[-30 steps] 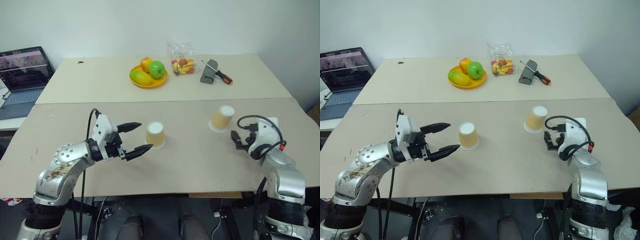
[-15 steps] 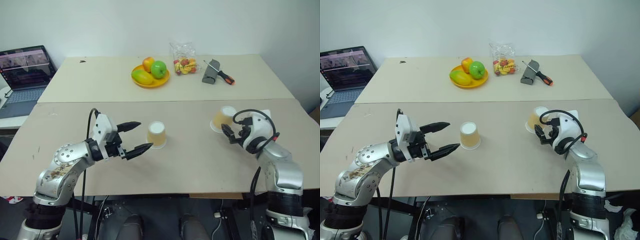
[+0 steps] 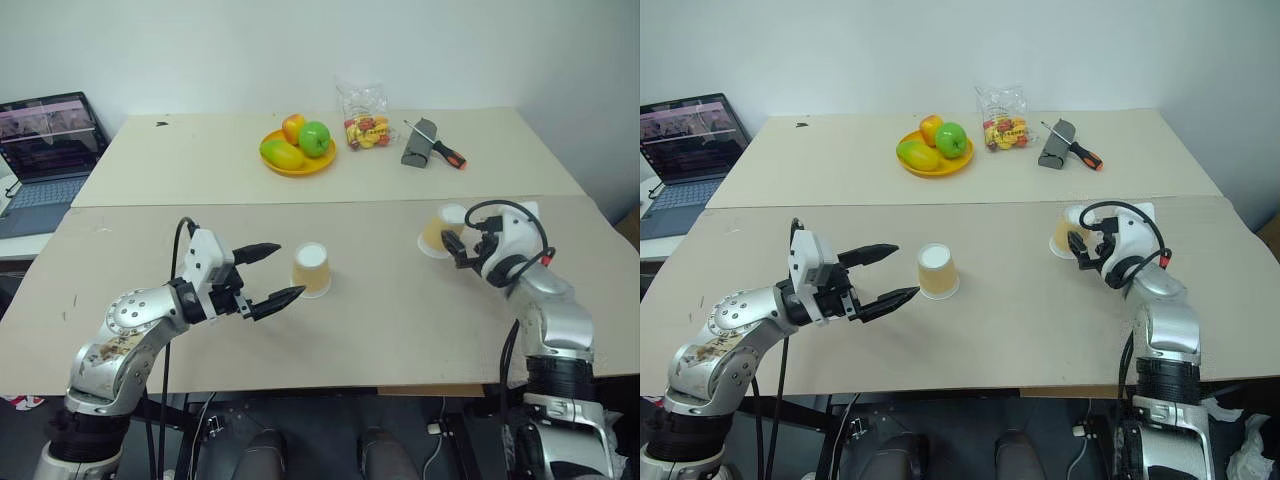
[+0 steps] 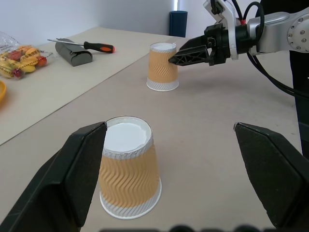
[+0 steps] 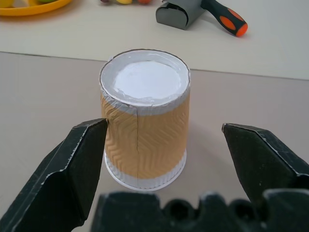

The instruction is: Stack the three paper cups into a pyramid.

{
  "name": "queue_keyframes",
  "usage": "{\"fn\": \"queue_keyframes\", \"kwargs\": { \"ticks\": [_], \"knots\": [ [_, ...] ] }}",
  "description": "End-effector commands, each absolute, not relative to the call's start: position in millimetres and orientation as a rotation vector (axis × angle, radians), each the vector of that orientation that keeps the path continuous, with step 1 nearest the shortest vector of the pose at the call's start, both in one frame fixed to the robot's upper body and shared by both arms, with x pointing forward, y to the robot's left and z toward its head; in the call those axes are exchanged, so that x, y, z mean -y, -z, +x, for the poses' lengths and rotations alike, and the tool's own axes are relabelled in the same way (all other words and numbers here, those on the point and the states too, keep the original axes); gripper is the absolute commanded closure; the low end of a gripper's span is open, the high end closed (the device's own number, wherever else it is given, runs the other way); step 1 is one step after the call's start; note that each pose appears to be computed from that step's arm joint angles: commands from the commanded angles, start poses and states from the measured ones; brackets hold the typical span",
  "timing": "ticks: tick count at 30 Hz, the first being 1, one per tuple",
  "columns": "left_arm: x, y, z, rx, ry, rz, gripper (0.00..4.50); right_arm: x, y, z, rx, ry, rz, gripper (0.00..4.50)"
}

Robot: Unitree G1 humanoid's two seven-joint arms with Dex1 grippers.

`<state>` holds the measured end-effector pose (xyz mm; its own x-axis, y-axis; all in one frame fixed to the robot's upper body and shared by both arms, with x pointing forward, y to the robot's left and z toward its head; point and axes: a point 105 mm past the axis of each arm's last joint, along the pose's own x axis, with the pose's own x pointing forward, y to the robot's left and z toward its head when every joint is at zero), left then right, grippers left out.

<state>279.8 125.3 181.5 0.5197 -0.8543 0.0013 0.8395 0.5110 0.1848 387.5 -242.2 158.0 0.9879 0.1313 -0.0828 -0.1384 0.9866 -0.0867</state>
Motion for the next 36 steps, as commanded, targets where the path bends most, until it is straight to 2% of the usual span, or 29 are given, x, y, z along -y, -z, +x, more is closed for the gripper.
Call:
{"fn": "queue_keyframes", "kwargs": {
  "ticks": [1, 28, 32, 33, 36],
  "knots": [
    [-126.7, -192.9, 275.5, 0.142, 1.011, 0.193, 0.00, 236.8, -185.4, 390.2, 0.013, -0.157, -0.112, 0.06],
    [-130.5, -193.0, 273.8, 0.142, 0.980, 0.193, 0.00, 232.1, -188.6, 412.4, 0.021, -0.175, -0.100, 0.06],
    [-130.4, -192.7, 273.7, 0.142, 0.980, 0.196, 0.00, 231.6, -188.5, 412.4, 0.023, -0.175, -0.094, 1.48],
    [-130.4, -192.6, 273.6, 0.141, 0.981, 0.196, 0.00, 230.2, -189.5, 412.2, 0.027, -0.182, -0.094, 1.72],
    [-130.2, -192.4, 273.6, 0.140, 0.982, 0.195, 0.00, 228.1, -192.9, 411.9, 0.034, -0.188, -0.093, 1.85]
  ]
}}
